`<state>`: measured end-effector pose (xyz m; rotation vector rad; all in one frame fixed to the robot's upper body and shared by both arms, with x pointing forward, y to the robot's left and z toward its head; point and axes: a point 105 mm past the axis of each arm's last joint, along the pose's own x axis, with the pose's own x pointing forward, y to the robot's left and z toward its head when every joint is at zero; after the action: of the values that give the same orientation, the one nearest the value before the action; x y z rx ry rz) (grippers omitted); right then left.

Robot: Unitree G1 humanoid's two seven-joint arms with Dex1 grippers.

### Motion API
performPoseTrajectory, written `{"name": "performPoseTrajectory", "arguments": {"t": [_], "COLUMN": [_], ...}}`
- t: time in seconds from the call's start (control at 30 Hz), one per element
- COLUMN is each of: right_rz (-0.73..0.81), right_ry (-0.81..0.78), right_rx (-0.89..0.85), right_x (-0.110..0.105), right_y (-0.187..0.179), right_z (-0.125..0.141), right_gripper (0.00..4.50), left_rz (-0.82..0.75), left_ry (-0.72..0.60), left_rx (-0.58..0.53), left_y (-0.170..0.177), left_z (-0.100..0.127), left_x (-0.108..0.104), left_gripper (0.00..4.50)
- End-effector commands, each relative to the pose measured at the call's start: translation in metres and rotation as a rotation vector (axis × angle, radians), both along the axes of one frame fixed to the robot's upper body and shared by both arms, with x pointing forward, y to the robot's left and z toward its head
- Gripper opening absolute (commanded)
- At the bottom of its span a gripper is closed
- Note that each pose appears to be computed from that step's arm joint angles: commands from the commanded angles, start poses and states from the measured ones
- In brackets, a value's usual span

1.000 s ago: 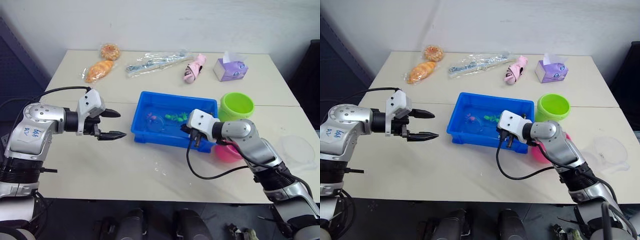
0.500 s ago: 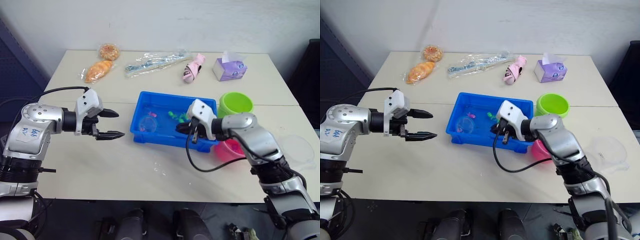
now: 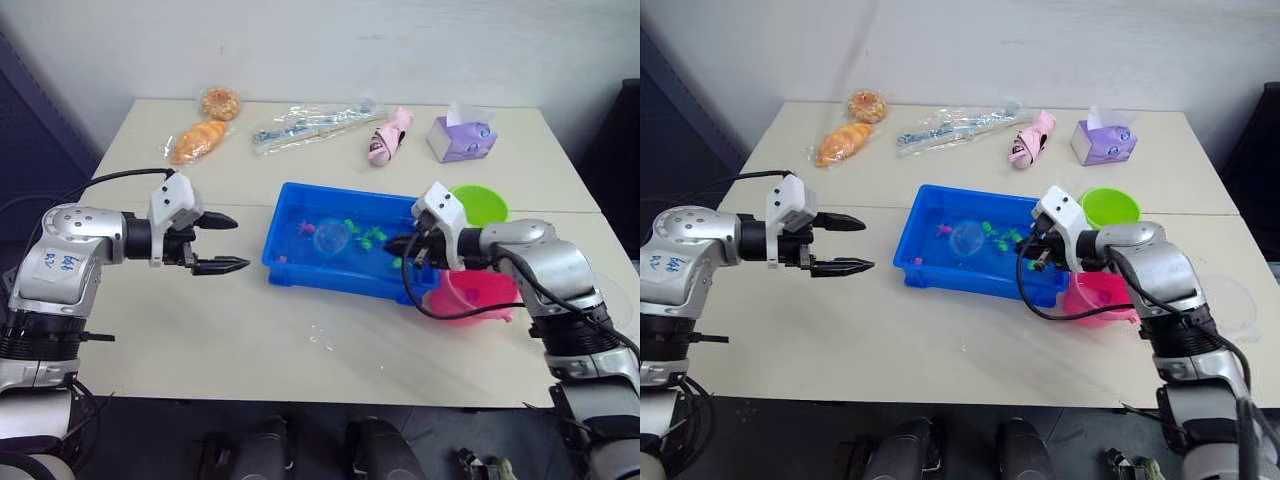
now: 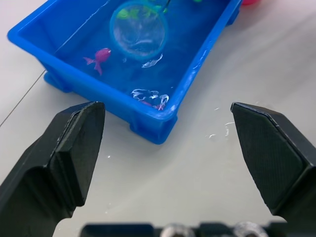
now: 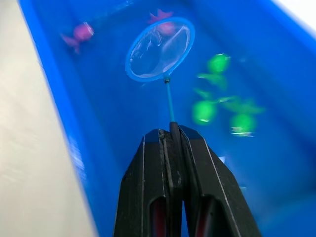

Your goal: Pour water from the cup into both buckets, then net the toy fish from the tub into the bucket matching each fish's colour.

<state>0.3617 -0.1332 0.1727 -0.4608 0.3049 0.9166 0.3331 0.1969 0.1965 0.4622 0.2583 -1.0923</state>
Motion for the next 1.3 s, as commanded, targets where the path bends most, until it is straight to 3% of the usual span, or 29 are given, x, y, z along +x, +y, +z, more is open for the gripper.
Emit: {"name": "performPoseTrajectory", "arguments": {"t": [0.03,0.23,0.43,0.6,0.9,1.13,1.3], "right_rz": [0.113,0.218,0.26,0.243,0.089,-0.013,-0.077], "right_ry": [-0.155,-0.265,-0.238,-0.099,0.35,0.424,0.436], "right_rx": [-0.099,-0.231,-0.224,-0.07,0.23,0.3,0.404], "right_x": [-0.003,0.0,0.002,-0.002,-0.011,-0.007,-0.017], "right_y": [0.02,0.039,0.055,0.067,0.051,0.031,0.007], "right_z": [0.005,-0.01,-0.019,-0.014,-0.003,0.001,0.017], "right_gripper": [0.0,0.0,0.0,0.0,0.0,0.0,0.0], "left_rz": [-0.027,-0.026,-0.002,0.006,0.009,-0.012,-0.086], "left_ry": [-0.024,-0.003,-0.007,-0.015,-0.035,-0.055,-0.043], "left_rx": [0.068,0.092,0.103,0.097,0.086,0.047,-0.092], "left_y": [0.007,0.015,0.021,0.021,0.019,0.012,-0.011], "left_z": [0.005,0.007,0.01,0.011,0.011,0.017,0.035], "left_x": [-0.002,-0.007,-0.011,-0.013,-0.008,-0.001,0.002], "left_gripper": [4.37,4.37,4.37,4.37,4.37,4.37,4.37]}}
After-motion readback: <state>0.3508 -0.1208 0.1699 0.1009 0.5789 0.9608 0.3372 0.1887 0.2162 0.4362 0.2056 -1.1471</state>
